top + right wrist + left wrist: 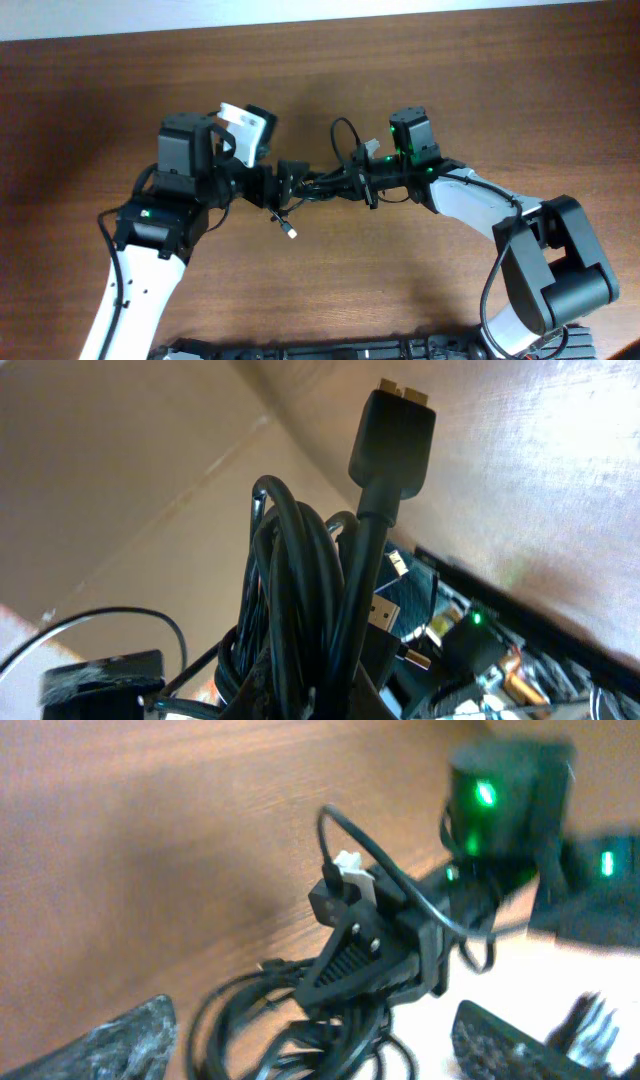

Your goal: Untangle cables

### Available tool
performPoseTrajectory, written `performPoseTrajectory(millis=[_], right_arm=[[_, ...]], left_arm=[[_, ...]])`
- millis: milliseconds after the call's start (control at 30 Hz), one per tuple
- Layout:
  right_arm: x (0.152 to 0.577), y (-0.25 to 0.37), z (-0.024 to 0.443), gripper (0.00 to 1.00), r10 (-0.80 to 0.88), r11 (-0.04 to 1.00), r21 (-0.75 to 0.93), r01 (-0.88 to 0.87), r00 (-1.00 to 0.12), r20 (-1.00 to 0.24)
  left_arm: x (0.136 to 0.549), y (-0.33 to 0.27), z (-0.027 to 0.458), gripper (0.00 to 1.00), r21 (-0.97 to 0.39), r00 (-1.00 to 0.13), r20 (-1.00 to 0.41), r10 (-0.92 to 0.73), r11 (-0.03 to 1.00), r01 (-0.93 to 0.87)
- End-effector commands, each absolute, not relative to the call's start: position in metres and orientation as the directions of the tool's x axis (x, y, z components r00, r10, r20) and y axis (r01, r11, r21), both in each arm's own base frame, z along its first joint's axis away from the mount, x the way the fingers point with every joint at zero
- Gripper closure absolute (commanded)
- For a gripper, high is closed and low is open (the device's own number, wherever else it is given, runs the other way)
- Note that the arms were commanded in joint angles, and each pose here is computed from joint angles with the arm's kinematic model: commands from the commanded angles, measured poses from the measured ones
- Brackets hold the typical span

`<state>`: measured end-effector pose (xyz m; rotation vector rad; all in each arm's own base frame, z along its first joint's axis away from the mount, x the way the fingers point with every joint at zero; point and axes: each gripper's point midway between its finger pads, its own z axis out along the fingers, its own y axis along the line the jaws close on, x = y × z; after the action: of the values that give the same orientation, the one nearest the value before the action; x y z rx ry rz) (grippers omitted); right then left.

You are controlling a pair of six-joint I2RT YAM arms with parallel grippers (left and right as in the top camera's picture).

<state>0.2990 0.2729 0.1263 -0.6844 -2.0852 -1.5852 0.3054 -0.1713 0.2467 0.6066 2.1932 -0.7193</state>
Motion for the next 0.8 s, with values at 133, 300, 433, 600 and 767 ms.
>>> performPoseTrajectory(millis=[133,300,433,600,767], right_arm=[[0.276,0.273,0.154,0.96,-0.060,0.211,0.780,0.589,-0.788,0.612],[0.278,0.274,0.152,0.96,-0.043,0.212,0.779,0.590,-0.791,0.610],[0.284,0.274,0.147,0.96,-0.004,0.214,0.779,0.590,-0.797,0.605],[0.289,0.274,0.143,0.96,0.034,0.215,0.778,0.590,-0.801,0.598],[0.293,0.273,0.140,0.96,0.064,0.216,0.778,0.590,-0.804,0.592]], left_arm=[[0.283,-0.178,0.234,0.16,0.216,-0.118,-0.730,0.673,0.392,0.894],[0.270,-0.176,0.220,0.15,0.206,-0.100,-0.692,0.715,0.328,0.922],[0.266,-0.180,0.219,0.12,0.179,-0.099,-0.705,0.702,0.312,0.933],[0.264,-0.187,0.272,0.01,0.156,-0.119,-0.803,0.584,0.399,0.904],[0.247,-0.191,0.233,0.09,-0.054,-0.281,-0.744,0.606,0.366,0.929]])
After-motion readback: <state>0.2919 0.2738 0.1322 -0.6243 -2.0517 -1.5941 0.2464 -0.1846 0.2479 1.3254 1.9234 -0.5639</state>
